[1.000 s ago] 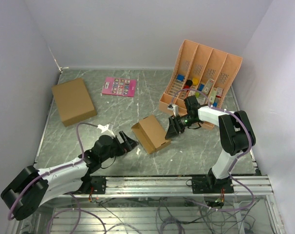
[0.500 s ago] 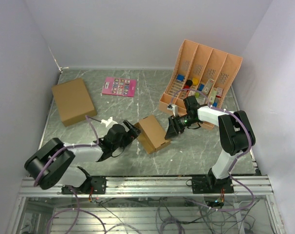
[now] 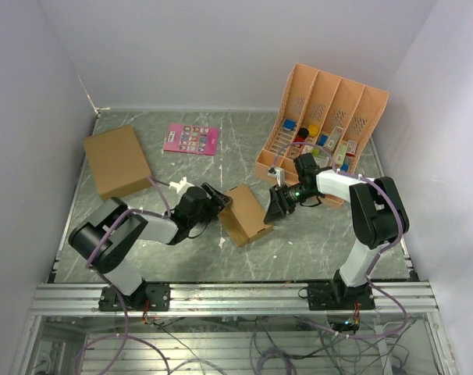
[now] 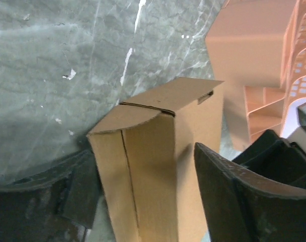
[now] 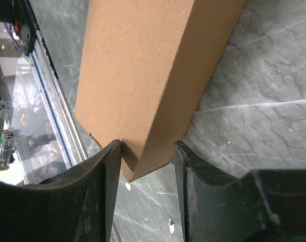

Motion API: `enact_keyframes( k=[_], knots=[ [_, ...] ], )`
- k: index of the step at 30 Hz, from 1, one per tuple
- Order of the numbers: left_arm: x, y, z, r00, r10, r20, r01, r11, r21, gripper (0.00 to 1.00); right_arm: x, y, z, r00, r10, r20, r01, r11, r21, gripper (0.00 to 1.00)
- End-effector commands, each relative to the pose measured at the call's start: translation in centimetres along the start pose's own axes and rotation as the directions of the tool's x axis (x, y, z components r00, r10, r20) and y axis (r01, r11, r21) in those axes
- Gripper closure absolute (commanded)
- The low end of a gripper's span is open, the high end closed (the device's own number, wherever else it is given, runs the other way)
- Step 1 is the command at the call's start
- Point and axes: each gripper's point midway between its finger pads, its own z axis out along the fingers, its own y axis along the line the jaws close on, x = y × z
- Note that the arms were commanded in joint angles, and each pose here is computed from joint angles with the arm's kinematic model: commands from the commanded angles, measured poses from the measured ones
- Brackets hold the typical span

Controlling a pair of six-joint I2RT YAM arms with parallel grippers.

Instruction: Fold the paper box

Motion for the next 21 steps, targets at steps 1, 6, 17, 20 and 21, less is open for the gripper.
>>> enact_keyframes(
  k=[1, 6, 17, 20, 21],
  knots=[
    [0.7, -0.5, 1.0, 0.999, -0.004, -0.037, 0.005, 0.999, 0.033, 0.32, 2.6, -3.4, 1.1, 0.994, -0.032, -0.106, 0.046, 0.990, 0.134, 0.57],
    [1.6, -0.4, 1.6, 0.997, 0.007, -0.079, -0.004, 0.999, 0.036, 0.77, 2.6, -3.5, 1.1, 0.994, -0.032, -0.108, 0.046, 0.990, 0.136, 0.57],
    [1.8, 0.8, -0.5, 0.990, 0.078, -0.114, -0.080, 0.997, -0.012, 0.16, 2.6, -3.5, 1.1, 0.994, -0.031, -0.108, 0.046, 0.990, 0.136, 0.57],
    [1.8, 1.4, -1.8, 0.987, 0.103, -0.124, -0.108, 0.994, -0.030, 0.12, 2.6, -3.5, 1.1, 0.994, -0.031, -0.110, 0.046, 0.990, 0.136, 0.57],
    [2.0, 1.4, -2.3, 0.986, 0.104, -0.131, -0.108, 0.994, -0.022, 0.12, 2.6, -3.5, 1.1, 0.993, -0.031, -0.110, 0.046, 0.990, 0.136, 0.57]
  ],
)
